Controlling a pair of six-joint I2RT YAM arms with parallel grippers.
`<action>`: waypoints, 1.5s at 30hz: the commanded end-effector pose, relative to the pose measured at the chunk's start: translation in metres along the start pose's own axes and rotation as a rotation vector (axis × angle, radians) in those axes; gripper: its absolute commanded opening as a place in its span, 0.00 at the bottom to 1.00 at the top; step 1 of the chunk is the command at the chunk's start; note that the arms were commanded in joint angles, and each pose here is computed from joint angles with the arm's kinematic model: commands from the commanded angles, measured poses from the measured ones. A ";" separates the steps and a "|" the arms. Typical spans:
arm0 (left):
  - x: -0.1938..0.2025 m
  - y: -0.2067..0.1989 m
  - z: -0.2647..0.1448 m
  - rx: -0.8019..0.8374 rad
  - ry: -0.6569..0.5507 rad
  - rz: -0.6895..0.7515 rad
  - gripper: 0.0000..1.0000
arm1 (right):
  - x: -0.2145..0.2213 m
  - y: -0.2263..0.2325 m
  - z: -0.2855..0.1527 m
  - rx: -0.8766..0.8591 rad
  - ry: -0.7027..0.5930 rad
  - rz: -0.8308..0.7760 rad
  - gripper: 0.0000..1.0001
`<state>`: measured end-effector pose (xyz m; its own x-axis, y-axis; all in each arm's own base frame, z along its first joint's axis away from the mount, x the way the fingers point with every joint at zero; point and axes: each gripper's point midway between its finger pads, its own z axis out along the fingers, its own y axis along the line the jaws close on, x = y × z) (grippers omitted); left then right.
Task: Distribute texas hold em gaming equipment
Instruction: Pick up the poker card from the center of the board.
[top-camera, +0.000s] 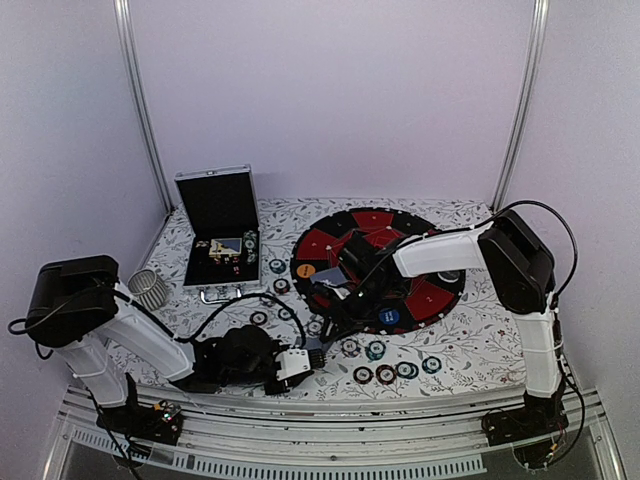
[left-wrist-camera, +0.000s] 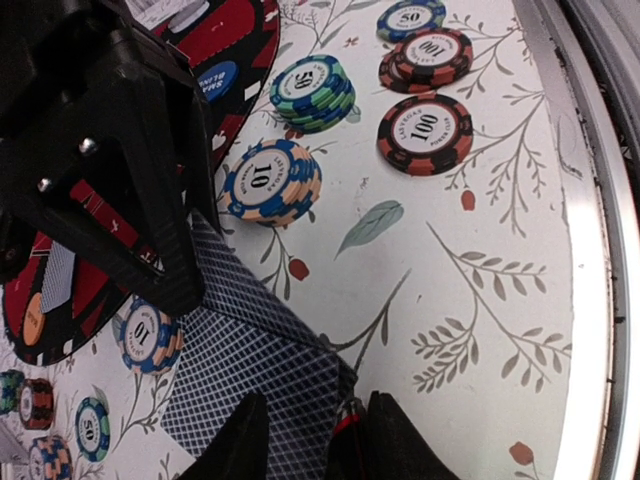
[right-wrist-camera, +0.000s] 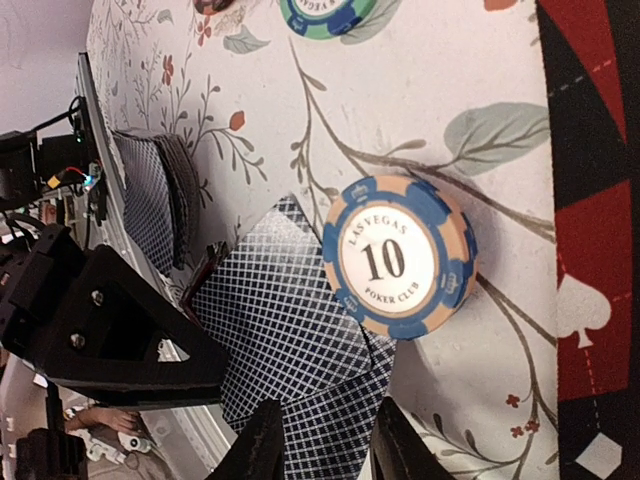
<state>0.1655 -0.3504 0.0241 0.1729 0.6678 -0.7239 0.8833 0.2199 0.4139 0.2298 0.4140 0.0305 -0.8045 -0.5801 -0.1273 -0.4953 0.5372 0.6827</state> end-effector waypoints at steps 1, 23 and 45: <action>-0.002 0.001 0.000 -0.003 -0.025 0.008 0.36 | -0.005 0.006 0.006 -0.078 -0.009 0.001 0.30; -0.008 0.001 -0.014 0.001 -0.068 -0.008 0.18 | -0.001 0.013 -0.030 -0.064 -0.071 0.007 0.02; -0.022 0.008 -0.024 -0.009 -0.109 -0.074 0.00 | 0.015 -0.075 -0.200 0.308 -0.491 0.211 0.02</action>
<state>0.1609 -0.3481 0.0561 0.1721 0.5789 -0.7970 0.8836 0.2669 0.3847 0.2903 0.3108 0.1237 -0.8945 -0.3017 -0.3299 -0.4457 0.6603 0.6044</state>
